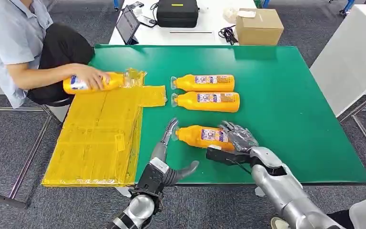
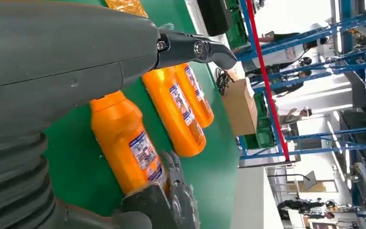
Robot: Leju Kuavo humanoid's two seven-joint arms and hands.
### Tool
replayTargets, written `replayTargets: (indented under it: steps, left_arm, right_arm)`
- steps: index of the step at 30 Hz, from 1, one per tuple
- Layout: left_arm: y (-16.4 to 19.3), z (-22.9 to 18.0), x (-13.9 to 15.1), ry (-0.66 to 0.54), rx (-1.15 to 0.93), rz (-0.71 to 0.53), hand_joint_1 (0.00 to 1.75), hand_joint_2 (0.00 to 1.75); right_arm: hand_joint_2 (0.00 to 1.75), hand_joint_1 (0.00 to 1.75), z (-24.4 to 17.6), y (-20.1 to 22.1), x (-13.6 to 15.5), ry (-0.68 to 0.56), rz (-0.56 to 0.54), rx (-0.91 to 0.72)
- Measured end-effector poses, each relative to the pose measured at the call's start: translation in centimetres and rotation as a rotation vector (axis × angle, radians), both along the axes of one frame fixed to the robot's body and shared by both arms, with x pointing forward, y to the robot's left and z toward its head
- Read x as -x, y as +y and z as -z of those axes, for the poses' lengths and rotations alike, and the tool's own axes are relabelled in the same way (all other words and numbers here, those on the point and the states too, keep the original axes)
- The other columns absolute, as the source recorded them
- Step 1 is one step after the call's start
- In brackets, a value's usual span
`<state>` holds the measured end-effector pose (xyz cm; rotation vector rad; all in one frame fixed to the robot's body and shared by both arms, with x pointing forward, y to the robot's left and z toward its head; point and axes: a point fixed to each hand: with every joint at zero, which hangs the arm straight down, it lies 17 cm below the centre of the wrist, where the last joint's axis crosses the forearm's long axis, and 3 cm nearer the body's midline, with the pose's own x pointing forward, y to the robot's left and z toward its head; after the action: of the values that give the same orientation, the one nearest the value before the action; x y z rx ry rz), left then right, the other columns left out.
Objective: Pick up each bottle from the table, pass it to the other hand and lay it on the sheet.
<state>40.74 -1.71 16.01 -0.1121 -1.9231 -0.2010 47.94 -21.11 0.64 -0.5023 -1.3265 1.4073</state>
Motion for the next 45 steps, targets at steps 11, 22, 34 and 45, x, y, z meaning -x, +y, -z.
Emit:
replayTargets:
  steps: [11, 22, 34, 45]
  left_arm:
    - [-0.2, 0.5, 0.1, 0.014, 0.005, 0.011, 0.00, 1.75]
    - [-0.2, 0.7, 0.1, 0.017, 0.003, 0.012, 0.00, 1.75]
    - [-0.2, 0.8, 0.1, 0.019, 0.002, 0.013, 0.00, 1.75]
    - [-1.1, 0.2, 0.1, 0.012, 0.016, 0.038, 0.00, 1.75]
  right_arm:
    - [1.75, 0.00, 1.5, -2.5, 0.2, 0.088, 0.031, 0.017]
    - [1.75, 0.00, 2.0, -3.9, 0.0, 0.107, 0.050, 0.033]
    - [1.75, 1.52, 2.3, -4.3, 0.0, 0.126, 0.058, 0.031]
    - [1.75, 1.75, 2.6, -5.5, -0.1, 0.155, 0.087, -0.084]
